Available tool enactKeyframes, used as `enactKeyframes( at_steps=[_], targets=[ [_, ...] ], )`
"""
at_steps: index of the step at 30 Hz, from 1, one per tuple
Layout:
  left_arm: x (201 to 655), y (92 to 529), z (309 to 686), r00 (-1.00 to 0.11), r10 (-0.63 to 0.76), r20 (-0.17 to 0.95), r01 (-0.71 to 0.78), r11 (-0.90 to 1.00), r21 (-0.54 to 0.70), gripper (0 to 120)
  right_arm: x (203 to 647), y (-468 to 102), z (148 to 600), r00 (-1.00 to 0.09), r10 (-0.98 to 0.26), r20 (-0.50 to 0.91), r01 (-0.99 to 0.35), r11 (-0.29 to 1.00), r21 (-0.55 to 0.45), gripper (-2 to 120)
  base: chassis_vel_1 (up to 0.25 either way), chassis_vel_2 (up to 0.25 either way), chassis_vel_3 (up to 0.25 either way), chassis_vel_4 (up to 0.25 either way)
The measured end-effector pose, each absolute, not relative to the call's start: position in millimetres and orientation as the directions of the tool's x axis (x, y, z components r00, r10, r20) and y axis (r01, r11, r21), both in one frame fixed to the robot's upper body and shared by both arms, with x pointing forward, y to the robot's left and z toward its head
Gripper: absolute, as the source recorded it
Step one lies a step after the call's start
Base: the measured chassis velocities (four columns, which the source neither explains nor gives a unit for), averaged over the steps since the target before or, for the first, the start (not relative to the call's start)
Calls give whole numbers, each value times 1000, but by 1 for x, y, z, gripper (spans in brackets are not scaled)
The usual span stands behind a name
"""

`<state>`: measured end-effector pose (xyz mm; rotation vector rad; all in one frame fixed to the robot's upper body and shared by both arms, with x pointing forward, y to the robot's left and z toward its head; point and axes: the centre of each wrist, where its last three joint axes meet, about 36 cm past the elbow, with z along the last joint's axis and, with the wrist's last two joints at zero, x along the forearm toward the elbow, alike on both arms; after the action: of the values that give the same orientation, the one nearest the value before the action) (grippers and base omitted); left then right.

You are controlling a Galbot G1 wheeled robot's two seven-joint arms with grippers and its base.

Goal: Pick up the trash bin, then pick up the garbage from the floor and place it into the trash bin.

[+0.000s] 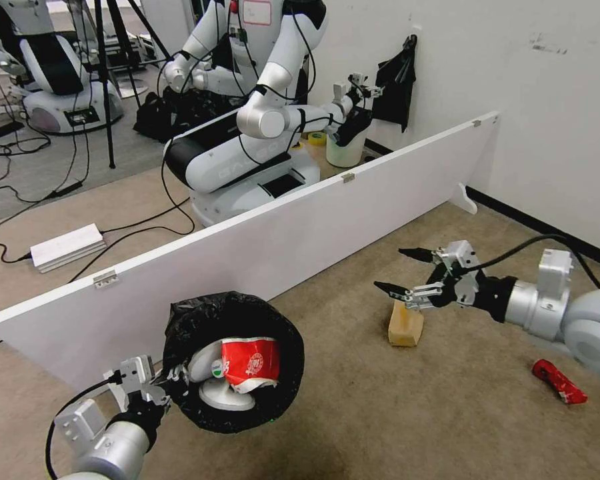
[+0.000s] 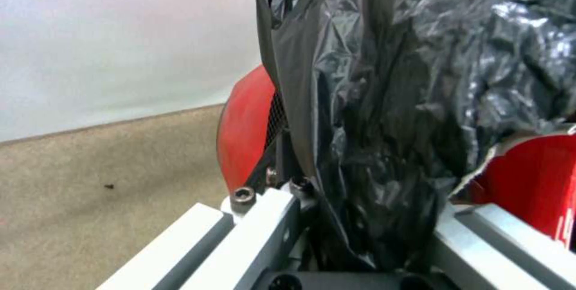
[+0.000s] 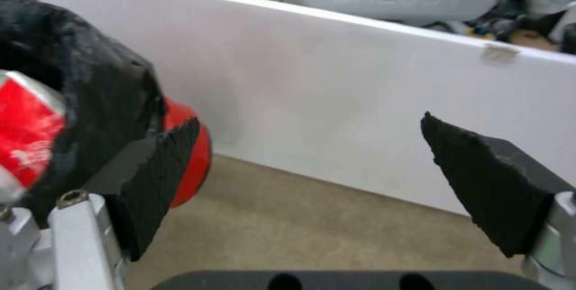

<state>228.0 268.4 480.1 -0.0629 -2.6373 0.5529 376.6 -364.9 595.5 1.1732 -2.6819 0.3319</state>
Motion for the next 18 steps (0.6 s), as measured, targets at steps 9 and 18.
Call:
enactKeyframes(
  at_steps=[9,18],
  targets=[
    [233,272,479,-898,154,411,-15,925,-379,0,352,-382,592,-732,-641,231,-679,712,-178,95,0,0,0,0],
    [239,272,478,-898,177,402,18,929,-369,0,323,-392,583,-775,-596,212,-632,745,-216,95,0,0,0,0]
  ],
)
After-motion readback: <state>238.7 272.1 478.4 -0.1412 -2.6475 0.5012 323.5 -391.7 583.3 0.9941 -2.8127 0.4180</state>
